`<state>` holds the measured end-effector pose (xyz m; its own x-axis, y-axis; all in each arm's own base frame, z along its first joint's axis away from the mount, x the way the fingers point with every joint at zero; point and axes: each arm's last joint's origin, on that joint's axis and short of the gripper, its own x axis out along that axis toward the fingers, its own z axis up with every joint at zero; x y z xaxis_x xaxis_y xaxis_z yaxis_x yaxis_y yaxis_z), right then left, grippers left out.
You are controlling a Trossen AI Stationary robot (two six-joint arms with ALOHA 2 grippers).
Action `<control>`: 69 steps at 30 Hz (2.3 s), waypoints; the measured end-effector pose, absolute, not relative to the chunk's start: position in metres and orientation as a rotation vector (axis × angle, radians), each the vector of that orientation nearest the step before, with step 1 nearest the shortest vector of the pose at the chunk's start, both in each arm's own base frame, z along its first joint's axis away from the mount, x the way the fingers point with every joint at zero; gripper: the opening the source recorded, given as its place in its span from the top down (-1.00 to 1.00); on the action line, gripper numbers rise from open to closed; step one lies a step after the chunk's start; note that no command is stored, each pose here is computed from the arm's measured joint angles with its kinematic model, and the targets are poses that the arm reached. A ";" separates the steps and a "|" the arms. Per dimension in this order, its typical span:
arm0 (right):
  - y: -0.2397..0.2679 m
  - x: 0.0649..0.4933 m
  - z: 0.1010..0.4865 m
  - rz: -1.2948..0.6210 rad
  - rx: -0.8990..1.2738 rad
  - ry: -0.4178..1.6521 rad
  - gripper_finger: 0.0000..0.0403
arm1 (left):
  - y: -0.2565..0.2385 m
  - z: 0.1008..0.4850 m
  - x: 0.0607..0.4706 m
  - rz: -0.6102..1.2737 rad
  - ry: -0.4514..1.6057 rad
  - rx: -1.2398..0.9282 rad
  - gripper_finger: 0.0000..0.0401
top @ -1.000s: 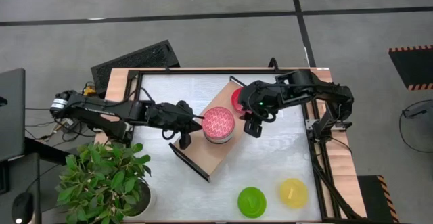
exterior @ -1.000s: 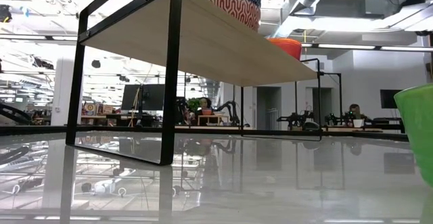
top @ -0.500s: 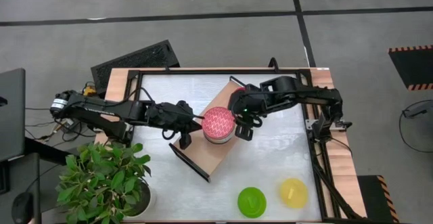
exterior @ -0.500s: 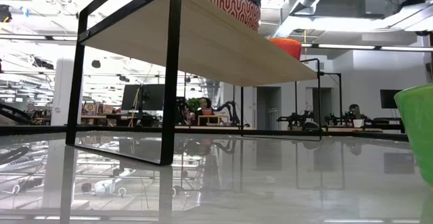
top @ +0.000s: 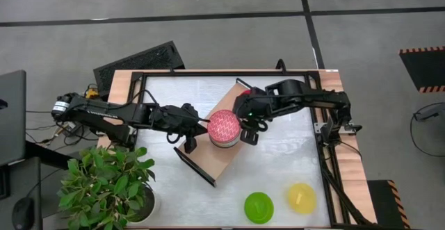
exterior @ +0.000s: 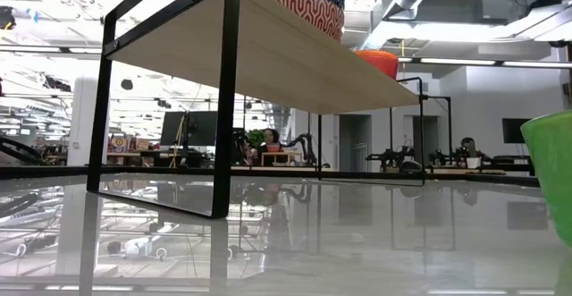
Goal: Place and stack bowls onto a shelf
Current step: Adjust the stacked patterned bowls on the shelf
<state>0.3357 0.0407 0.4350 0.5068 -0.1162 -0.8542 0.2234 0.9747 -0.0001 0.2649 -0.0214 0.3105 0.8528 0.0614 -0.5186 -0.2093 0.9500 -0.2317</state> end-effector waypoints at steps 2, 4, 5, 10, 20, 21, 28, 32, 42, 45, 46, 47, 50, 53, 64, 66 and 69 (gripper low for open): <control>0.041 0.336 0.435 -0.194 0.099 1.017 0.13 | -0.021 0.311 0.265 0.144 0.532 -0.287 1.00; 0.041 0.336 0.435 -0.192 0.096 1.018 0.13 | -0.021 0.311 0.265 0.145 0.532 -0.287 1.00; 0.041 0.336 0.435 -0.195 0.101 1.017 0.13 | -0.021 0.311 0.265 0.145 0.532 -0.287 1.00; 0.041 0.336 0.435 -0.205 0.116 1.020 0.13 | -0.021 0.311 0.265 0.142 0.533 -0.276 1.00; 0.041 0.334 0.434 -0.216 0.128 1.033 0.13 | -0.021 0.311 0.265 0.143 0.532 -0.276 1.00; 0.041 0.334 0.434 -0.218 0.129 1.037 0.13 | -0.021 0.311 0.265 0.143 0.532 -0.276 1.00; 0.041 0.336 0.435 -0.205 0.116 1.017 0.13 | -0.021 0.311 0.265 0.143 0.532 -0.276 1.00; 0.040 0.339 0.437 -0.207 0.104 0.985 0.13 | -0.021 0.311 0.265 0.143 0.532 -0.276 1.00; 0.036 0.345 0.424 -0.231 0.082 1.064 0.13 | -0.021 0.311 0.265 0.144 0.531 -0.275 1.00; 0.037 0.352 0.415 -0.227 0.071 1.104 0.13 | -0.021 0.311 0.265 0.143 0.531 -0.271 1.00; 0.037 0.352 0.414 -0.222 0.070 1.116 0.13 | -0.021 0.311 0.265 0.142 0.532 -0.268 1.00; 0.037 0.352 0.412 -0.217 0.070 1.133 0.13 | -0.021 0.311 0.265 0.142 0.532 -0.268 1.00; 0.038 0.354 0.410 -0.218 0.071 1.139 0.13 | -0.021 0.311 0.265 0.142 0.532 -0.268 1.00; 0.038 0.352 0.412 -0.223 0.082 1.135 0.13 | -0.021 0.311 0.265 0.141 0.532 -0.265 1.00; 0.041 0.332 0.431 -0.236 0.144 1.072 0.17 | -0.018 0.311 0.265 0.152 0.530 -0.270 1.00; 0.041 0.333 0.431 -0.237 0.142 1.075 0.20 | -0.018 0.311 0.265 0.151 0.529 -0.270 1.00; 0.041 0.337 0.427 -0.239 0.140 1.087 0.24 | -0.018 0.311 0.265 0.152 0.529 -0.270 1.00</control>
<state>0.3368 0.0411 0.4267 0.4429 -0.1233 -0.8881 0.2604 0.9655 -0.0042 0.2651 -0.0177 0.3110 0.8531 0.0730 -0.5167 -0.2115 0.9536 -0.2145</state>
